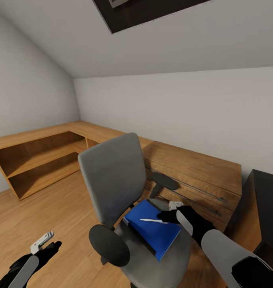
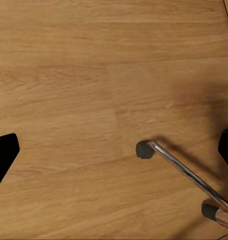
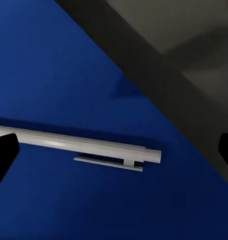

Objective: In the bedroom, organize the workspace by keeping the computer under the desk, ensuring the monitor is on the desk, placing the keyboard on the desk next to the monitor, placing the mouse on the desk next to the keyboard, moving the folder from the swivel chair onto the desk next to the mouse, stacking the notebook on top of the folder with the pen on top of the notebook, and positioning the swivel chair next to the desk.

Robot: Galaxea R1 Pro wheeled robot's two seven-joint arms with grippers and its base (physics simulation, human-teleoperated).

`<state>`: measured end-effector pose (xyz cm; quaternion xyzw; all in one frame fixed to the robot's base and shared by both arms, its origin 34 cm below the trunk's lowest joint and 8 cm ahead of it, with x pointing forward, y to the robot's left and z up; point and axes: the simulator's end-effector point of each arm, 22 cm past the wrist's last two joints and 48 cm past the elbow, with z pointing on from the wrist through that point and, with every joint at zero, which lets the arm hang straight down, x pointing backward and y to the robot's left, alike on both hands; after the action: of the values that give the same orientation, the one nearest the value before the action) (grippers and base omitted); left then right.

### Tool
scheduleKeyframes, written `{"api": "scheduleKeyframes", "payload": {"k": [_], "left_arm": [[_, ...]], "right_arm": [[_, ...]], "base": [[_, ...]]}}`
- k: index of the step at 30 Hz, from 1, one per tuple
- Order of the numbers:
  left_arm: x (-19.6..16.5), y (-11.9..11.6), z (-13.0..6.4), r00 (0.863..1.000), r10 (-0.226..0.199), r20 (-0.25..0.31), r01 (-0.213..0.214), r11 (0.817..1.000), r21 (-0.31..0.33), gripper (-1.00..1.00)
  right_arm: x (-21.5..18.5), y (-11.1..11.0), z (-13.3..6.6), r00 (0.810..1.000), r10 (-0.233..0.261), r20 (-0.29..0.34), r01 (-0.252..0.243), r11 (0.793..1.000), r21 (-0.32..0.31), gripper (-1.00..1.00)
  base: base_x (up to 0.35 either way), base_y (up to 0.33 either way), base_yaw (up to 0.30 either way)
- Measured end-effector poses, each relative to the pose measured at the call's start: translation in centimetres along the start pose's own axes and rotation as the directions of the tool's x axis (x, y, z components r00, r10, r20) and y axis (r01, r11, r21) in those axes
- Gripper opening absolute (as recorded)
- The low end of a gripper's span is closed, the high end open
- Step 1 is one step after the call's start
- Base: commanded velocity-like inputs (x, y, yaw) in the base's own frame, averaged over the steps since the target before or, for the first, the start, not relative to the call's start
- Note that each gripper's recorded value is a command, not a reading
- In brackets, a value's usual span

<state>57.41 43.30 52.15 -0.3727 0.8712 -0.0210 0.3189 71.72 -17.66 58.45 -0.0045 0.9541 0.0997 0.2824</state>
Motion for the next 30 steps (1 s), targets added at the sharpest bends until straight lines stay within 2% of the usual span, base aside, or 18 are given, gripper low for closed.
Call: {"api": "scheduleKeyframes", "payload": {"k": [5, 12, 18, 26, 30], "left_arm": [[0.1, 0.3, 0.1, 1.000, 0.001, -0.003, -0.001, 1.000, -0.006, 1.00], [0.1, 0.4, 0.1, 1.000, 0.000, -0.003, 0.000, 1.000, -0.008, 1.00], [1.2, 1.8, 0.5, 1.000, -0.005, -0.026, 0.004, 0.999, -0.039, 1.00], [1.7, 2.4, 0.6, 0.999, -0.006, -0.036, 0.005, 0.999, -0.053, 1.00], [2.0, 2.9, 0.7, 0.999, -0.007, -0.043, 0.004, 0.998, -0.065, 1.00]], "right_arm": [[-0.4, 0.5, -0.2, 1.000, -0.003, 0.005, 0.003, 1.000, -0.017, 1.00], [-0.8, 2.1, -0.5, 1.000, -0.014, 0.013, 0.016, 0.996, -0.093, 1.00], [-0.7, 2.9, -0.5, 1.000, -0.020, 0.013, 0.022, 0.992, -0.121, 1.00], [-0.7, 3.0, -0.5, 1.000, -0.025, 0.011, 0.026, 0.992, -0.120, 1.00], [-0.3, 3.2, -0.3, 0.999, -0.053, 0.005, 0.053, 0.992, -0.116, 1.00]], "base": [[0.000, 0.000, 0.000], [0.000, 0.000, 0.000], [-0.001, -0.008, 0.021], [-0.055, -0.188, 0.241], [-0.008, -0.032, 0.250]]}}
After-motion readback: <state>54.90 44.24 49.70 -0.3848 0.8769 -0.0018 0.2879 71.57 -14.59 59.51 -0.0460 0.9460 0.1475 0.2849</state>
